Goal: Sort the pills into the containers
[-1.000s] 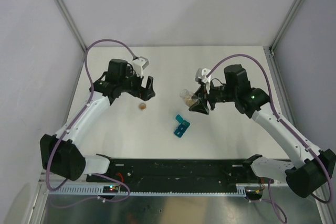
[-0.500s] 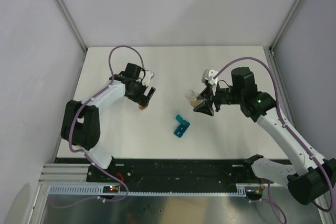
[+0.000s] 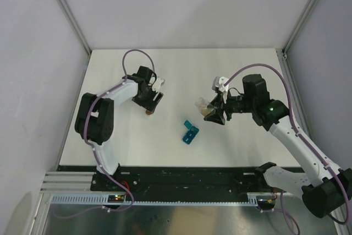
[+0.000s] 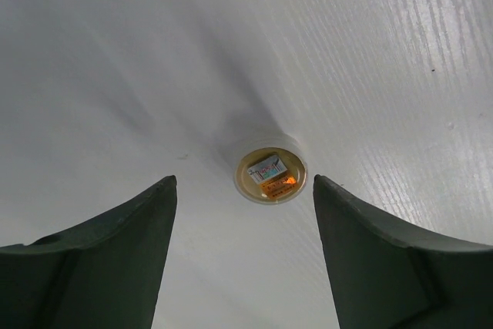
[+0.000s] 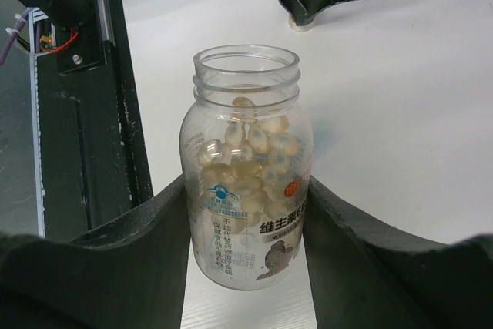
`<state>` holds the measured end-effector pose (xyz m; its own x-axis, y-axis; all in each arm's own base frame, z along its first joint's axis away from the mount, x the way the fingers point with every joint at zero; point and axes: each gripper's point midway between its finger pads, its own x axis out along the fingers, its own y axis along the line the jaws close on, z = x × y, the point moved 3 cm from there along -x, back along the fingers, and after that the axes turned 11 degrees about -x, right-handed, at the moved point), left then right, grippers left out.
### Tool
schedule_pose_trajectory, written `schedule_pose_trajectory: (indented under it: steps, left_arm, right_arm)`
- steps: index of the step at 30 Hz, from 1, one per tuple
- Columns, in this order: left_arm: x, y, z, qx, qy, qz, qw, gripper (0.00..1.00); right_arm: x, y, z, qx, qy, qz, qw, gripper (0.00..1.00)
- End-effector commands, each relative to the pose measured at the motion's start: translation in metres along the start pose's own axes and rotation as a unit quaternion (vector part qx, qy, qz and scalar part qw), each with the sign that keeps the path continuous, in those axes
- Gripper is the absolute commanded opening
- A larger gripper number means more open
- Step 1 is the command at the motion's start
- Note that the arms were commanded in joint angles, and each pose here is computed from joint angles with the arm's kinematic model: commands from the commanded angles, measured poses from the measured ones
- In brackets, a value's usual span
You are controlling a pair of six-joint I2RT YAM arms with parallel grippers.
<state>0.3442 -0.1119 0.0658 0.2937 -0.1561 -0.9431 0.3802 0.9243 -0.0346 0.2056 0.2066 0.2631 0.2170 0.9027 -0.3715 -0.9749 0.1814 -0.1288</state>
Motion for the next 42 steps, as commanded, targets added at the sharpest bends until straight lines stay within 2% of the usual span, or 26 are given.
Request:
schedule_pose_trajectory:
  steps: [1, 20, 34, 38, 42]
  left_arm:
    - [-0.001, 0.001, 0.008, 0.012, 0.000, -0.008, 1.000, 0.74]
    - [0.012, -0.008, 0.001, 0.015, 0.029, -0.035, 0.999, 0.55]
    - [0.017, -0.011, 0.000, 0.017, 0.037, -0.043, 0.998, 0.50]
    - [0.017, -0.012, 0.001, 0.018, 0.036, -0.047, 0.998, 0.42]
    - [0.013, -0.015, 0.001, 0.019, 0.032, -0.056, 0.998, 0.26]
  right_arm:
    - [-0.002, 0.000, 0.006, -0.004, -0.012, -0.003, 1.000, 0.00]
    - [-0.001, -0.001, 0.003, -0.001, -0.012, -0.003, 1.000, 0.00]
    - [-0.001, 0.000, 0.000, 0.002, -0.013, -0.002, 1.000, 0.00]
    - [0.000, -0.001, 0.000, 0.004, -0.013, -0.001, 1.000, 0.00]
    - [0.000, -0.001, -0.001, 0.004, -0.013, -0.002, 1.000, 0.00]
